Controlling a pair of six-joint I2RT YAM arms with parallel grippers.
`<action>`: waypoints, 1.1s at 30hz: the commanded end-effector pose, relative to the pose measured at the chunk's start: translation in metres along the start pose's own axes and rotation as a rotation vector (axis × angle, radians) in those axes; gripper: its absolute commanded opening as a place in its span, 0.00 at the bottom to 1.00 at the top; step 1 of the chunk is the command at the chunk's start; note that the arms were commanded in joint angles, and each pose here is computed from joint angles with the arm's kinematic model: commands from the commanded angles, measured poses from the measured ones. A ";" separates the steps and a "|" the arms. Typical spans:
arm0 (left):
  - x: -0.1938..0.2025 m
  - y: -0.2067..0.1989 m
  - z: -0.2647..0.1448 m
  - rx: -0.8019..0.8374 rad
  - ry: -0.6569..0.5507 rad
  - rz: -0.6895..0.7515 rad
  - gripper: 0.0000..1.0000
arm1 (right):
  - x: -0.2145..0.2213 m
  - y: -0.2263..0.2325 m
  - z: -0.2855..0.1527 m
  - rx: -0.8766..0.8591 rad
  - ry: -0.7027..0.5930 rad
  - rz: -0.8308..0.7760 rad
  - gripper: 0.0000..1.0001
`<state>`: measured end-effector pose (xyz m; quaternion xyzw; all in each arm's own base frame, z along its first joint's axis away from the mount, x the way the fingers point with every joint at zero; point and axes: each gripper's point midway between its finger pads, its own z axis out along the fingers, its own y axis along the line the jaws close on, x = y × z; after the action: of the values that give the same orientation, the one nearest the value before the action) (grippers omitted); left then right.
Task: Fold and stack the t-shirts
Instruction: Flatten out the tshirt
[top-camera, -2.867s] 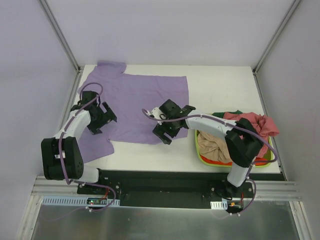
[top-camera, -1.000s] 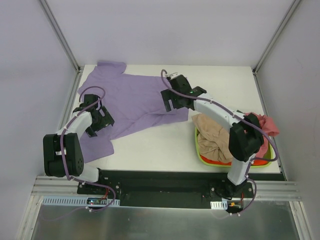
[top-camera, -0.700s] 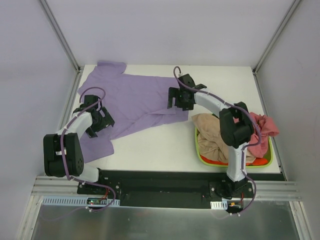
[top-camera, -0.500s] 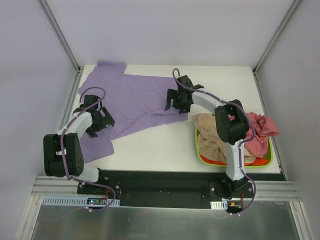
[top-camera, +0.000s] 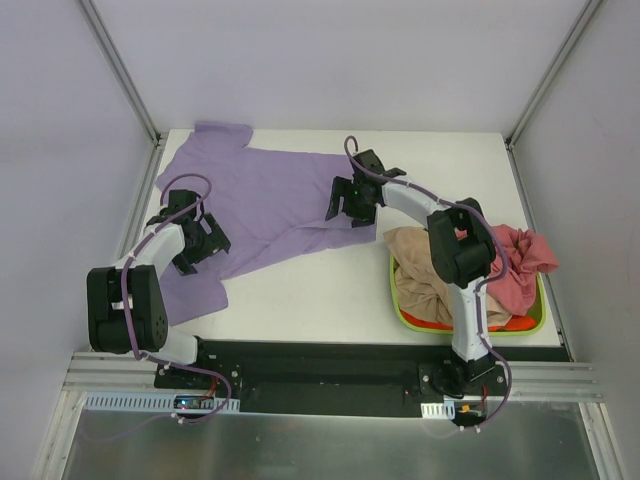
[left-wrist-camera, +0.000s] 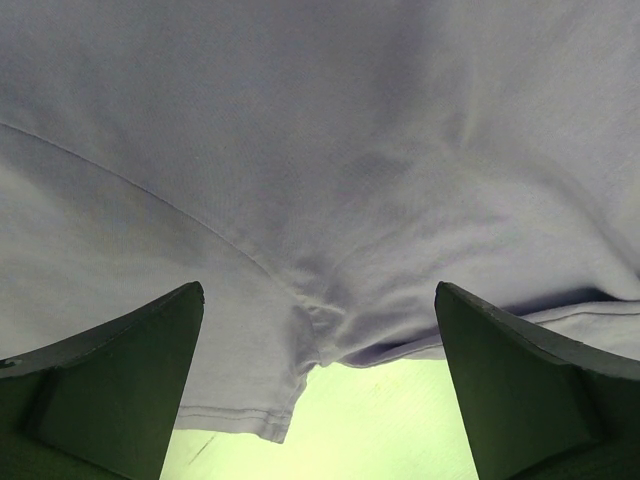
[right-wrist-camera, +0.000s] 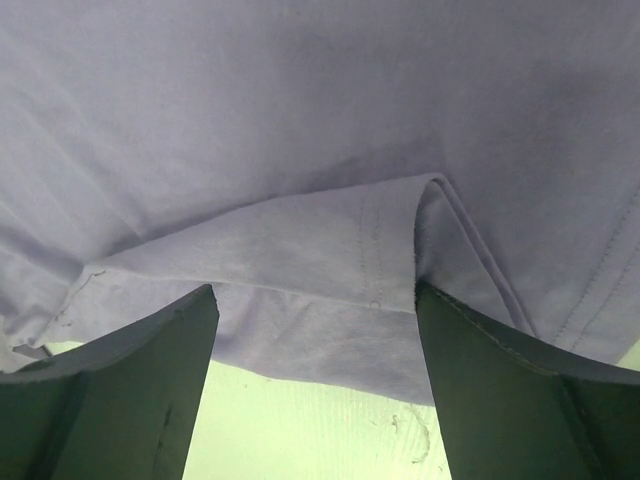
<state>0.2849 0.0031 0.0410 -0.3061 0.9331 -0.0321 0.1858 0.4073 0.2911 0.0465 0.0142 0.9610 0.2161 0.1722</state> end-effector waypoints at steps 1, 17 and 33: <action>0.003 -0.002 0.002 0.009 0.012 0.001 0.99 | 0.001 0.014 0.006 -0.063 0.019 0.036 0.81; 0.006 -0.003 0.006 0.008 0.034 0.004 0.99 | -0.004 0.000 0.009 0.011 -0.015 0.032 0.29; 0.005 -0.001 0.002 0.006 0.018 0.001 0.99 | 0.036 0.001 -0.047 0.003 0.046 -0.097 0.00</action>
<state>0.2837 -0.0002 0.0345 -0.3051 0.9358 -0.0381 0.1725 0.3931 0.2840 0.0307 0.0005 0.9680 0.1956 0.1570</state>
